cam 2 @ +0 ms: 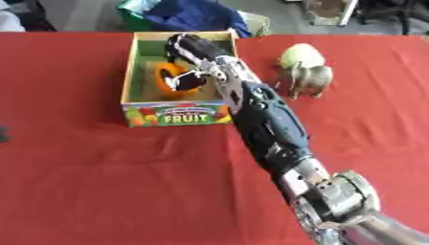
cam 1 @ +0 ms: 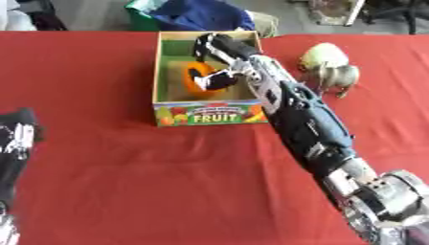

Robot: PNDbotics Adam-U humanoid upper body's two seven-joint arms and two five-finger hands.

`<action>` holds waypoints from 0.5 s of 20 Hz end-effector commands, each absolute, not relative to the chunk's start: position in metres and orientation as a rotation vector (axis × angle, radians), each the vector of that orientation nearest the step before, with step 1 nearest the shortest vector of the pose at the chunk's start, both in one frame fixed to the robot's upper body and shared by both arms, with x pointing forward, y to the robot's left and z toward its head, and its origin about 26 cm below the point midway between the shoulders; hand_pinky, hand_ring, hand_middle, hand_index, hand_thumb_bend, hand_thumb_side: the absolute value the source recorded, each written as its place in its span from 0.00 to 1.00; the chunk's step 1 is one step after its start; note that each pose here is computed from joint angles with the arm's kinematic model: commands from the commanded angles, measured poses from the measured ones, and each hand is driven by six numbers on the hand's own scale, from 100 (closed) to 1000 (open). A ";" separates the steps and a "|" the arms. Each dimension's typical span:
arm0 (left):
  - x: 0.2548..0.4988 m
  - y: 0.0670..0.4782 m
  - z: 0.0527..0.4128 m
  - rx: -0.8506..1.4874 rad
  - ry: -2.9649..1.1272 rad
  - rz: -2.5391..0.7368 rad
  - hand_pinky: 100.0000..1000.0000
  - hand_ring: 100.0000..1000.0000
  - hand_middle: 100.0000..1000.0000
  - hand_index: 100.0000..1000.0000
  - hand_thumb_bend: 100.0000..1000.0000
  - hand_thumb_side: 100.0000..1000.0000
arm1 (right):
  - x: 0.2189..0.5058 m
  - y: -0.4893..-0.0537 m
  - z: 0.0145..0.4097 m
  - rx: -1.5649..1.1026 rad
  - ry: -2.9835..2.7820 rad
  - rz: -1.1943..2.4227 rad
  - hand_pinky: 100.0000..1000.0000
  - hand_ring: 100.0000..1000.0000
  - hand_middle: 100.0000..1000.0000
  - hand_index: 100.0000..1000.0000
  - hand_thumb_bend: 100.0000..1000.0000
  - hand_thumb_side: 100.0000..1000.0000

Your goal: Pick up objects on the table and place them in the box.

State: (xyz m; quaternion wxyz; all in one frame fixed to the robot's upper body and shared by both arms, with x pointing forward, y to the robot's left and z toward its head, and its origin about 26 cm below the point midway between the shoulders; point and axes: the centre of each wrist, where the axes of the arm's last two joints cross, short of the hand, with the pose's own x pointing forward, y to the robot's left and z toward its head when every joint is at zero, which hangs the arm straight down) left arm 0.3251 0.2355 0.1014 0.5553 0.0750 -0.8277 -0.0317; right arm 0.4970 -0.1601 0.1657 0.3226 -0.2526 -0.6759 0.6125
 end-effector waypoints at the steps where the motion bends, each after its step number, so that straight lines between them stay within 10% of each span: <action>1: 0.326 0.234 0.109 0.171 -1.983 -0.081 0.56 0.55 0.50 0.58 0.22 0.46 | 0.499 -0.161 0.183 -0.677 -1.749 1.676 0.67 0.71 0.72 0.89 0.00 0.16; 10: 0.325 0.237 0.107 0.180 -1.979 -0.082 0.56 0.55 0.50 0.58 0.22 0.46 | 0.495 -0.185 0.235 -0.662 -1.886 1.636 0.68 0.73 0.76 0.93 0.00 0.11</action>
